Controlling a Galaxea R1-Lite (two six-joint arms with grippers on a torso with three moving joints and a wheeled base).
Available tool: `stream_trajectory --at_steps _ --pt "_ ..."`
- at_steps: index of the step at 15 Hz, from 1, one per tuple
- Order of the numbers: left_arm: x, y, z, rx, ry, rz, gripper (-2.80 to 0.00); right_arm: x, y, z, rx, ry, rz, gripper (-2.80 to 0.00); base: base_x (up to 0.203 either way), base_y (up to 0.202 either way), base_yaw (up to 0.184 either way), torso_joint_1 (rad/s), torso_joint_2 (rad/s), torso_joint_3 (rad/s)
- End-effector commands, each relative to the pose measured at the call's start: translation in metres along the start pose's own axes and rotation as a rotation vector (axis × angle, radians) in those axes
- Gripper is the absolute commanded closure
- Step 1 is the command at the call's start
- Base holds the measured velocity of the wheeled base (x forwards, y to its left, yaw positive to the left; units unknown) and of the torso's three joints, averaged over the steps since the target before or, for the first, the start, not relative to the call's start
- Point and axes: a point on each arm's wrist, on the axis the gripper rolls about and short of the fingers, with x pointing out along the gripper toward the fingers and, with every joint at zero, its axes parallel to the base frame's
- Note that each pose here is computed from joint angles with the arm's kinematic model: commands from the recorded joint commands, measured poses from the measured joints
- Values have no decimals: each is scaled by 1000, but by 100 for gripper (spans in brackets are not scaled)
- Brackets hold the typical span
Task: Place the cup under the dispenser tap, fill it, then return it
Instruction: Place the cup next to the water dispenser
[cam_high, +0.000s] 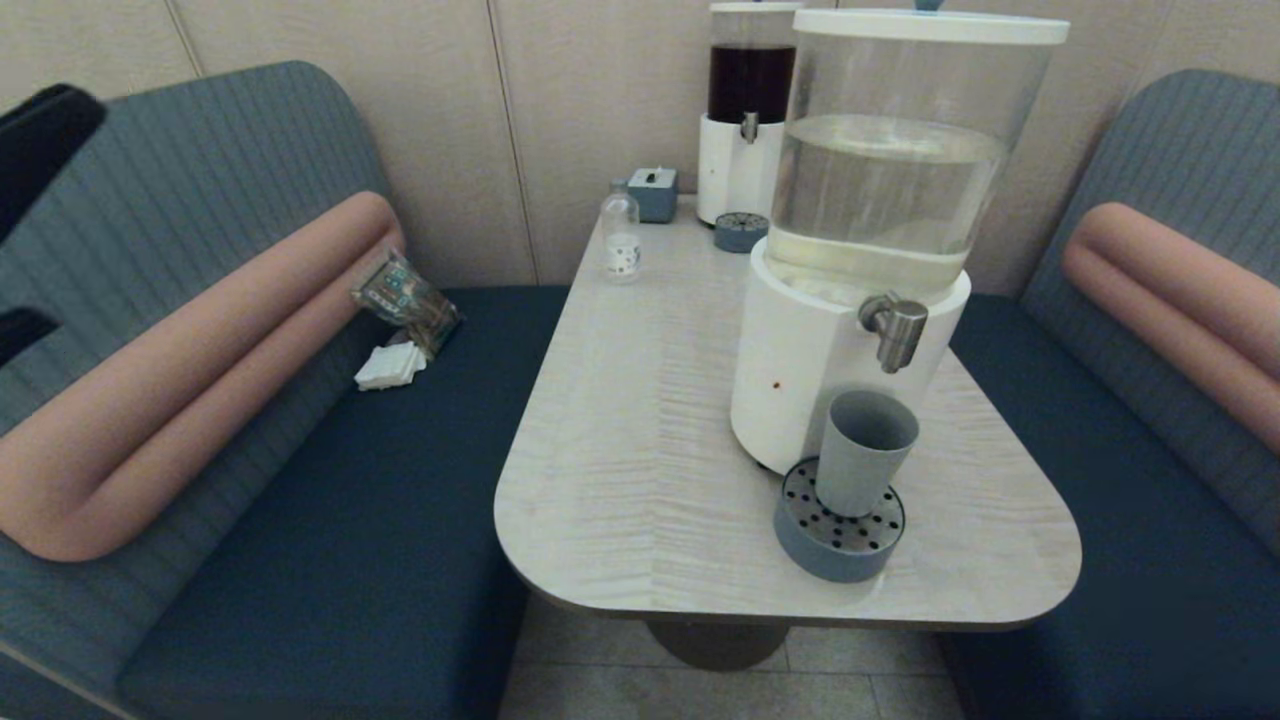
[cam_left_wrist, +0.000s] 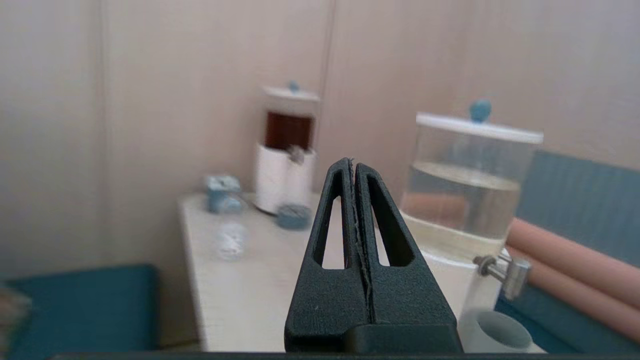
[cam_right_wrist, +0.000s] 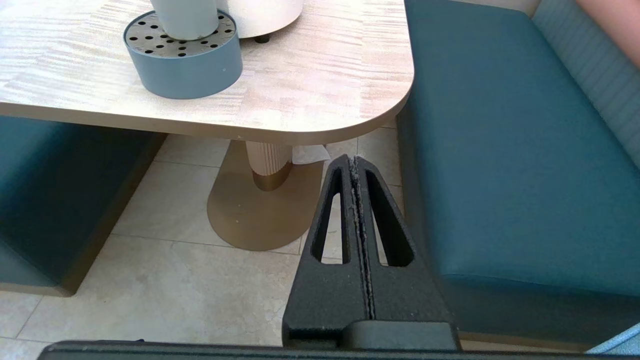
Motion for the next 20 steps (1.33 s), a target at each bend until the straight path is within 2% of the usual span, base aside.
stream_trajectory --at_steps 1,6,8,11,13,14,15,17,20 --pt "-63 -23 29 48 -113 0 0 0 0 0 0 0 0 0 0 0 0 0 0 0" --pt "-142 -50 32 102 -137 43 0 0 0 0 0 0 0 0 0 0 0 0 0 0" --pt "-171 -60 25 116 -114 8 0 0 0 0 0 0 1 0 0 0 0 0 0 0" --pt "-205 -66 -2 152 -6 -33 0 0 0 0 0 0 0 0 0 0 0 0 0 0" --pt "-207 -57 -31 150 126 -30 0 0 0 0 0 0 1 0 0 0 0 0 0 0" --pt "-208 -54 -43 148 169 -19 0 0 0 0 0 0 0 0 0 0 0 0 0 0" --pt "-210 -49 -56 169 210 7 0 0 0 0 0 0 0 0 0 0 0 0 0 0" --pt "-214 -42 -72 253 254 109 0 0 0 0 0 0 1 0 0 0 0 0 0 0" --pt "-216 -39 -79 309 314 203 0 0 0 0 0 0 0 0 0 0 0 0 0 0"
